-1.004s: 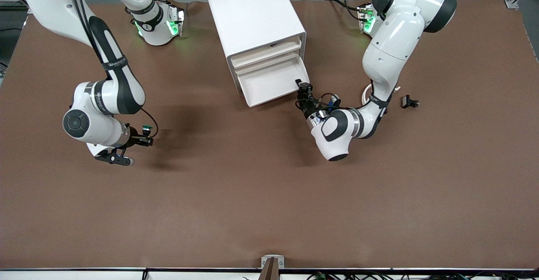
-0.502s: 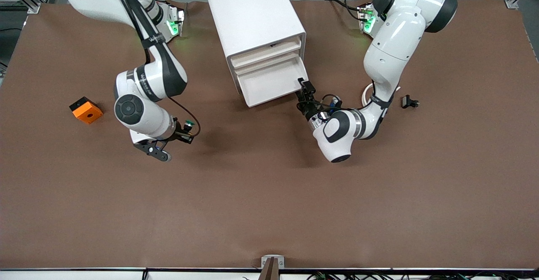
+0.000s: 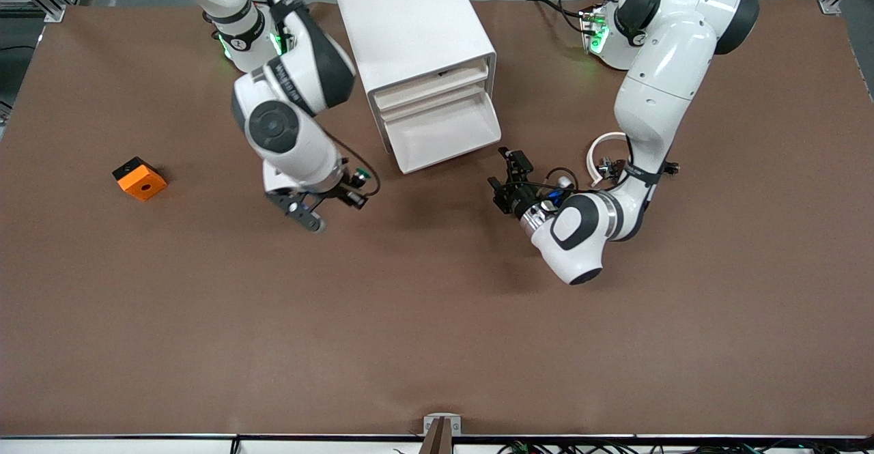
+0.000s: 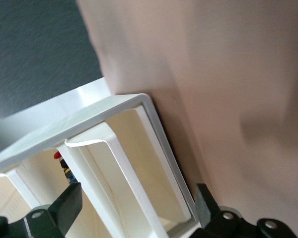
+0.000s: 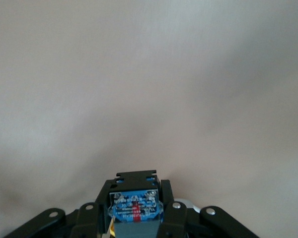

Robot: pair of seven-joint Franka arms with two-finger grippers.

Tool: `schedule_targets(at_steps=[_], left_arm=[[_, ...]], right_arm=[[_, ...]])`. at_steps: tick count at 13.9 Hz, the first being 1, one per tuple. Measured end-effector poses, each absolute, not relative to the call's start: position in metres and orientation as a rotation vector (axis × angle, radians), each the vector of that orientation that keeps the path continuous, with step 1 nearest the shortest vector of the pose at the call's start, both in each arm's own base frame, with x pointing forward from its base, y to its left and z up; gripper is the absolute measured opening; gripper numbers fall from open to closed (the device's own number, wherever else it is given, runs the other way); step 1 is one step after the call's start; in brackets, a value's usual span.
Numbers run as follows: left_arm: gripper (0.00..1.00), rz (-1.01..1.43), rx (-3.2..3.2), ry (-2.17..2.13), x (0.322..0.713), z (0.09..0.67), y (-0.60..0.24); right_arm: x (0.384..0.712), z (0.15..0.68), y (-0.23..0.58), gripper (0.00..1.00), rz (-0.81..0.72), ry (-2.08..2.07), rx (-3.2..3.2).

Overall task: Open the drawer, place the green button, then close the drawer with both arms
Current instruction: 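Carry the button toward the drawer while the left gripper releases the drawer, then lower the button into the open drawer and open the right gripper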

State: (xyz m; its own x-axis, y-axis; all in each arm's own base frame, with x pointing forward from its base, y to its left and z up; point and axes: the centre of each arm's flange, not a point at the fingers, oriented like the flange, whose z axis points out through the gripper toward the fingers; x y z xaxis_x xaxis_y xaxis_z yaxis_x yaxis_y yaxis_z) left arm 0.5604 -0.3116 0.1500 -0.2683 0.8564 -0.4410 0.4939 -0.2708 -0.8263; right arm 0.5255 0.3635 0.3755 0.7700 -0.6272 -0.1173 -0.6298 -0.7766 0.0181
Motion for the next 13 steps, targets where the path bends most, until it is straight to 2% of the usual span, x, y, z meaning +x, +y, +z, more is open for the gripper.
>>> schedule_targets(at_steps=[6, 13], left_arm=[[1.00, 1.590, -2.165, -1.480, 0.603, 0.193, -0.265], [1.00, 1.285, -2.771, -1.097, 0.627, 0.280, -0.251]], right_arm=[[0.464, 0.377, 0.439, 0.41, 0.169, 1.221, -2.892], [0.417, 0.352, 0.482, 0.41, 0.114, 1.335, -2.820]])
